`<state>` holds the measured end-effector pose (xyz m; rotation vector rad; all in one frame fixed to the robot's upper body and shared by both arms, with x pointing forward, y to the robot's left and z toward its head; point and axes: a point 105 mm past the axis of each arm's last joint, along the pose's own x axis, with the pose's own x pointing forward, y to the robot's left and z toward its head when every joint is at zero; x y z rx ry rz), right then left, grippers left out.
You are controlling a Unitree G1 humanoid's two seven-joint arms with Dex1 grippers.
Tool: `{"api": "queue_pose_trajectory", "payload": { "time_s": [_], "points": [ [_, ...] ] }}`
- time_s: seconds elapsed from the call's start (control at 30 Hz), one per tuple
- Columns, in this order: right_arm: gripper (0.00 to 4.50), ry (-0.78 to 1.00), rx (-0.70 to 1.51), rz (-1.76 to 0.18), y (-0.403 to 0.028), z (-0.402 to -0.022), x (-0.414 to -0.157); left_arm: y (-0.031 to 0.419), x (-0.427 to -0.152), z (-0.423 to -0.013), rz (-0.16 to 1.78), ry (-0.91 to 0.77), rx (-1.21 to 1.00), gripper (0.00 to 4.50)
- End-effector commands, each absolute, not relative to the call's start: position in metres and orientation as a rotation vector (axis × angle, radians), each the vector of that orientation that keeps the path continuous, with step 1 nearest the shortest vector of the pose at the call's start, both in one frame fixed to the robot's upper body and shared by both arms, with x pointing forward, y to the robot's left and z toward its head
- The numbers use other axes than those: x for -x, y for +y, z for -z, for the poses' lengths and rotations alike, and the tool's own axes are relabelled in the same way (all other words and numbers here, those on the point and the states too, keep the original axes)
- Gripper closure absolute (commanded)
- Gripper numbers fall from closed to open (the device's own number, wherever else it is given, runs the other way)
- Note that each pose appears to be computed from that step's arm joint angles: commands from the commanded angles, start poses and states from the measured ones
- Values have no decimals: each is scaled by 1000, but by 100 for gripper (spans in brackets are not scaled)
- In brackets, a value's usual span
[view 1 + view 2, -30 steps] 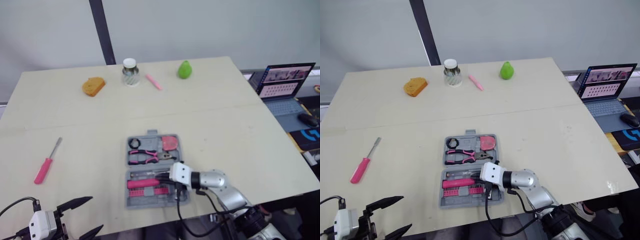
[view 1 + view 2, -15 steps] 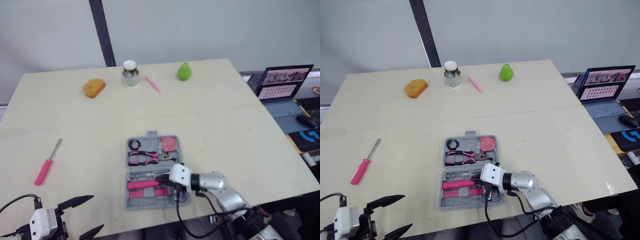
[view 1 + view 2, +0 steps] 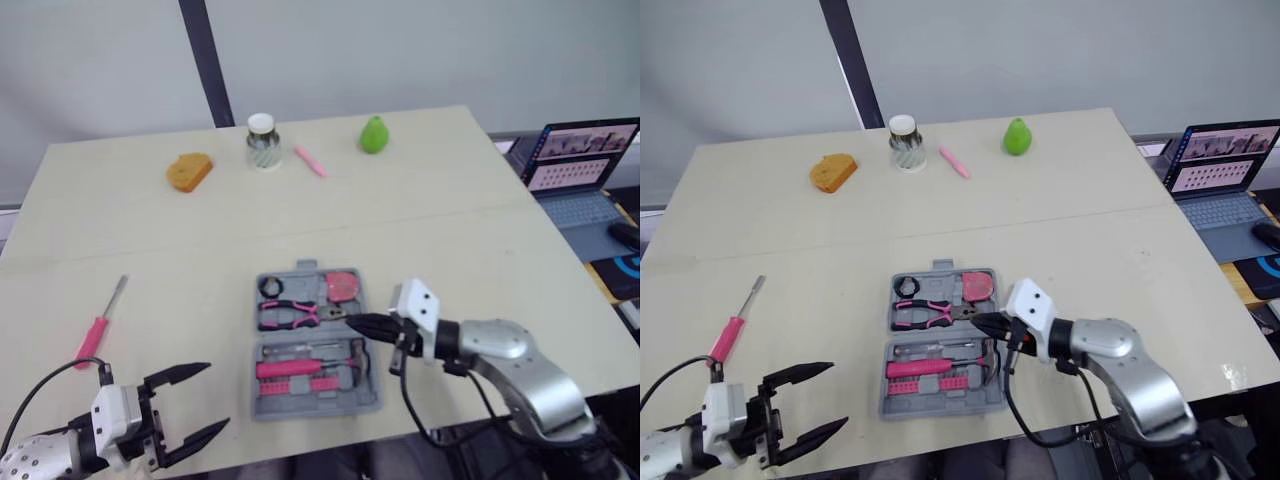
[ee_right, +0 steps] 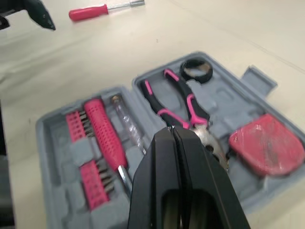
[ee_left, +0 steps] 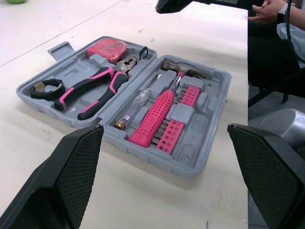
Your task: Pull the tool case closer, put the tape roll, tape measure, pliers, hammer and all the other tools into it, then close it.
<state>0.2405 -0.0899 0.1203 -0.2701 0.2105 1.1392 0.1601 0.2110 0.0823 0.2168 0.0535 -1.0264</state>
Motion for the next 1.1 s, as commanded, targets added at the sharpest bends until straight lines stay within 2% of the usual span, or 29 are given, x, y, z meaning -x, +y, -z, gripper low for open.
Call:
{"api": "queue_pose_trajectory", "payload": {
  "time_s": [0.03, 0.4, 0.87, 1.1],
  "points": [
    [442, 158, 291, -1131, -90, -135, -234, 209, -163, -79, 1034, 59, -201, 0],
    [442, 188, 308, -1088, -105, -138, -233, 209, -174, -83, 1030, 30, -187, 0],
    [442, 193, 317, -1118, -109, -139, -235, 207, -169, -83, 972, 20, -187, 0],
    [442, 221, 374, -1061, -135, -132, -233, 212, -176, -93, 868, -12, -131, 0]
  ]
}}
